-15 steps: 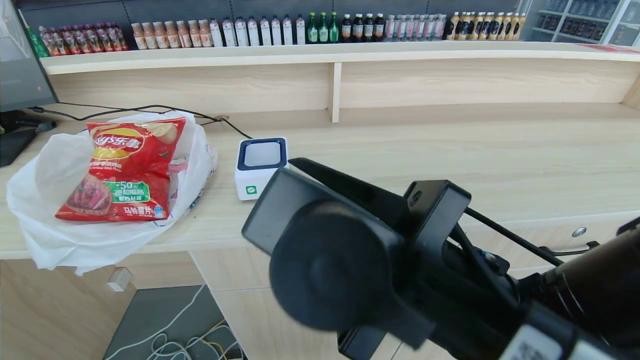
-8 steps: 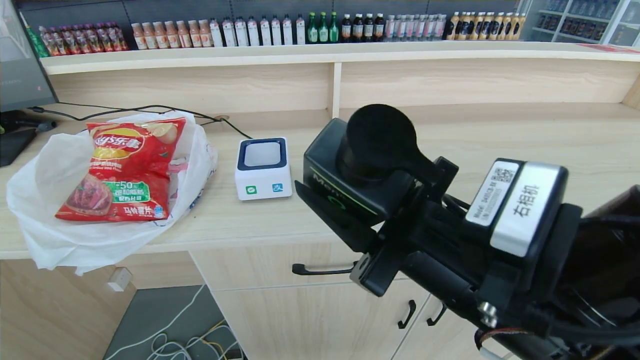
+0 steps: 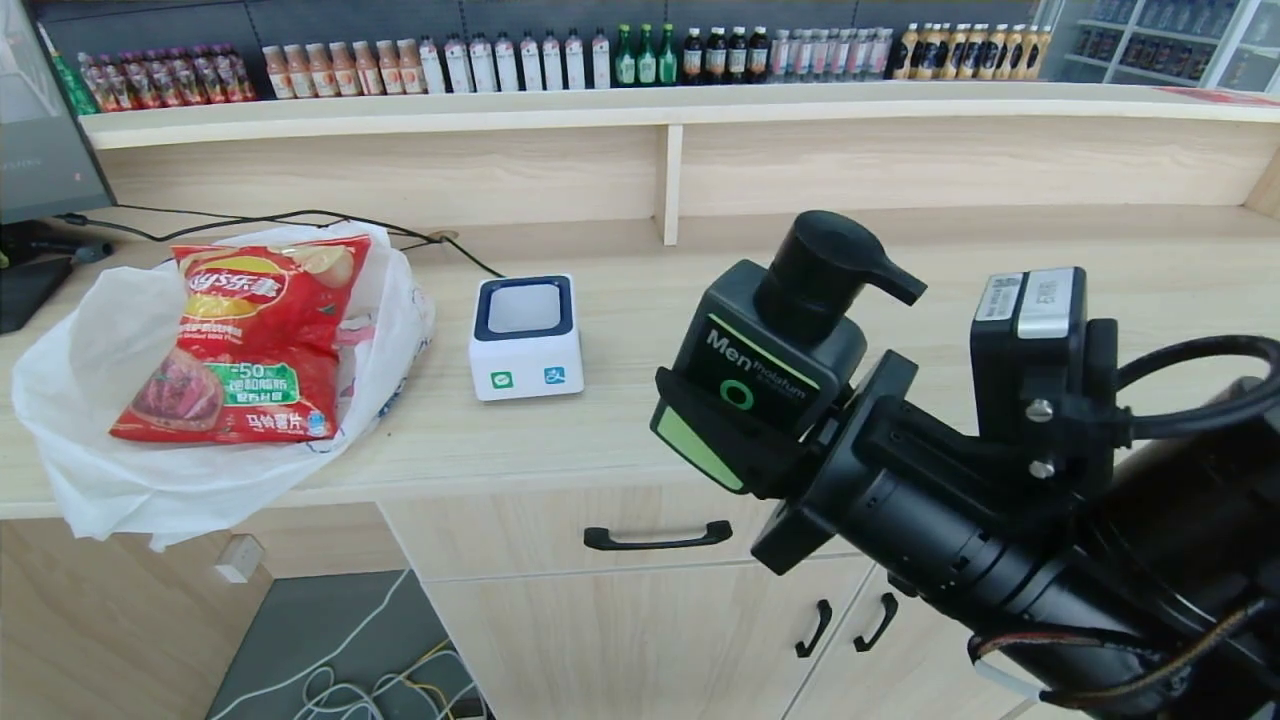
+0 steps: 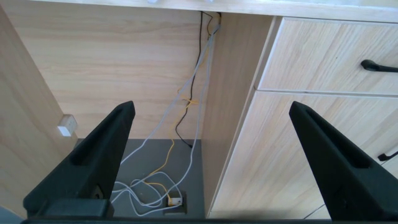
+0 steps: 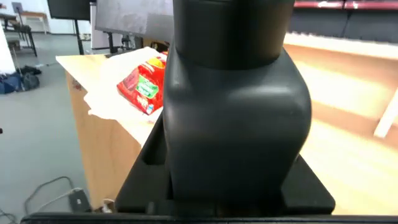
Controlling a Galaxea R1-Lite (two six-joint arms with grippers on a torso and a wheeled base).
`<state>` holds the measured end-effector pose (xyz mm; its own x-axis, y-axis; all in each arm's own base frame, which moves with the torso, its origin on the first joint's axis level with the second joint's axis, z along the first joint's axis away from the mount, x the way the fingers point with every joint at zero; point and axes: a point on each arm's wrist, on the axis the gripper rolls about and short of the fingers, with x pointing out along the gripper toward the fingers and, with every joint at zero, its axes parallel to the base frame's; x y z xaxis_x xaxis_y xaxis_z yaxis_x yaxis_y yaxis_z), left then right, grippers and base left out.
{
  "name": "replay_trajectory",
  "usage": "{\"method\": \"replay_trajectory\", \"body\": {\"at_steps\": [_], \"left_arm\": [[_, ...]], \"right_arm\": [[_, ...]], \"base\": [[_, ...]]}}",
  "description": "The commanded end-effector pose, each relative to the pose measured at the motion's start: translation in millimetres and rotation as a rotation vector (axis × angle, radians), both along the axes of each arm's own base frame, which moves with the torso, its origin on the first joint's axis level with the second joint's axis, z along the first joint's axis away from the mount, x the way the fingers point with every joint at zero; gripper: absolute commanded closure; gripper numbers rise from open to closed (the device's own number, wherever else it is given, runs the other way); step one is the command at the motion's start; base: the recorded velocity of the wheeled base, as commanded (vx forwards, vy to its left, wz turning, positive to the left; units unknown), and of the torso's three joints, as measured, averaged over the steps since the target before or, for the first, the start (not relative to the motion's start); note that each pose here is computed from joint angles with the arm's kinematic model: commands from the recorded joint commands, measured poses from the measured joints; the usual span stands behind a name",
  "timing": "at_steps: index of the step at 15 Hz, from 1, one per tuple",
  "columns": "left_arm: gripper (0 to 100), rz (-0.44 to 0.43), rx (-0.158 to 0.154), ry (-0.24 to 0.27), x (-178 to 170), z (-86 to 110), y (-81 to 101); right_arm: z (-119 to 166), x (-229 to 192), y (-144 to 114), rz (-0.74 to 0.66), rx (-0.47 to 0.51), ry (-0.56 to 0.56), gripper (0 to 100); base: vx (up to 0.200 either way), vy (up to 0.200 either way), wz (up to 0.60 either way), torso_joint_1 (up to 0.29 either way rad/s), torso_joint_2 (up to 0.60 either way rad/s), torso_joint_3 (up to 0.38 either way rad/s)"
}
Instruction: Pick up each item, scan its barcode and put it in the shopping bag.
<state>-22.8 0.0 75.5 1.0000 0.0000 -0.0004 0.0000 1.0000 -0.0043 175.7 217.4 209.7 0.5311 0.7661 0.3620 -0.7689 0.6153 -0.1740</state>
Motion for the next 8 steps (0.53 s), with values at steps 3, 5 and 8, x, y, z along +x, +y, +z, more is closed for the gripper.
{"method": "replay_trajectory", "body": {"at_steps": [3,5,8], "left_arm": [[0,0.002,0.0,0.0,0,0.0,0.0],[0,0.002,0.0,0.0,0,0.0,0.0],[0,0.0,0.0,0.0,0,0.0,0.0]], "right_arm": [[-3,17,-18,-0.076,0.036,0.03,100],[-3,34,-35,-0.184,0.054,0.033,100],[9,34,-41,-0.253,0.125,0.037,100]], "base": [[0.0,0.0,0.0,0.0,0.0,0.0],[0.0,0.0,0.0,0.0,0.0,0.0],[0.0,0.0,0.0,0.0,0.0,0.0]]}}
